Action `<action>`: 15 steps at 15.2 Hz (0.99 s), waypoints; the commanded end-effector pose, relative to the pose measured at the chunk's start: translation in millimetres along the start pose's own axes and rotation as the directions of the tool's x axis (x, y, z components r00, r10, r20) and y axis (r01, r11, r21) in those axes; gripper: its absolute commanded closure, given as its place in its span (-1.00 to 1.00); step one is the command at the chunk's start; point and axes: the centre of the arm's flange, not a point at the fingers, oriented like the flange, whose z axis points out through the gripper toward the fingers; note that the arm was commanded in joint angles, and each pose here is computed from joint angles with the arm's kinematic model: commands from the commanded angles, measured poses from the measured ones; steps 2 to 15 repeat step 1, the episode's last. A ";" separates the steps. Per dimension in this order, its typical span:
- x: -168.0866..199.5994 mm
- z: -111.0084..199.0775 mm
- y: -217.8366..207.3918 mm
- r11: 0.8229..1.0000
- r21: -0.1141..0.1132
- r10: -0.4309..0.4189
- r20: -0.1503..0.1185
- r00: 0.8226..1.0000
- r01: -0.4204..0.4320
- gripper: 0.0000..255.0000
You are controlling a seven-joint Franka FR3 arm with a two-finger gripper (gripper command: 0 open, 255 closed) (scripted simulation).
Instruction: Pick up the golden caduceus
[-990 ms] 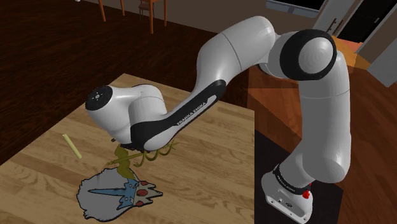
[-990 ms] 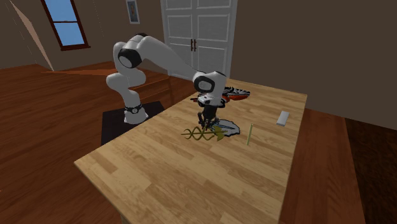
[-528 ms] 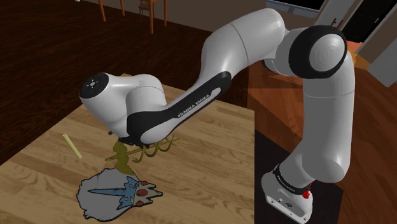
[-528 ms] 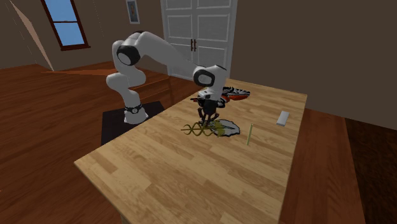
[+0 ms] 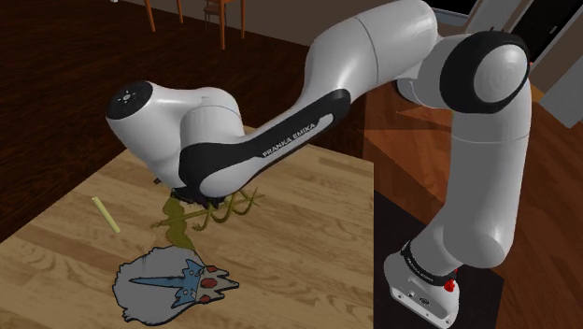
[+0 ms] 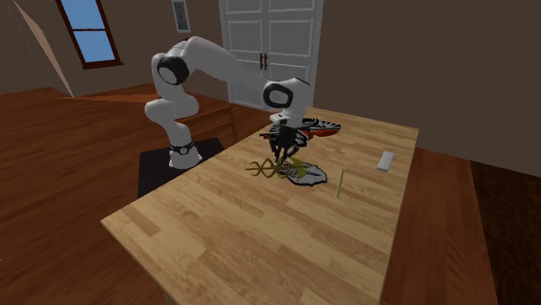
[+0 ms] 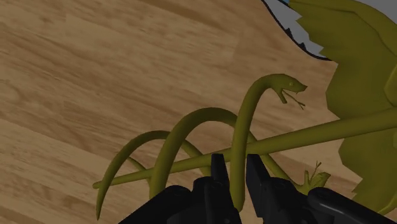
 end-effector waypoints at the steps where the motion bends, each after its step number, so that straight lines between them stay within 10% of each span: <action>1: 0.3 -3.2 0.5 1.000 0.000 0.000 0.000 1.000 0.000 1.00; 15: 0.3 -3.2 0.5 1.000 0.000 0.000 0.000 1.000 0.000 1.00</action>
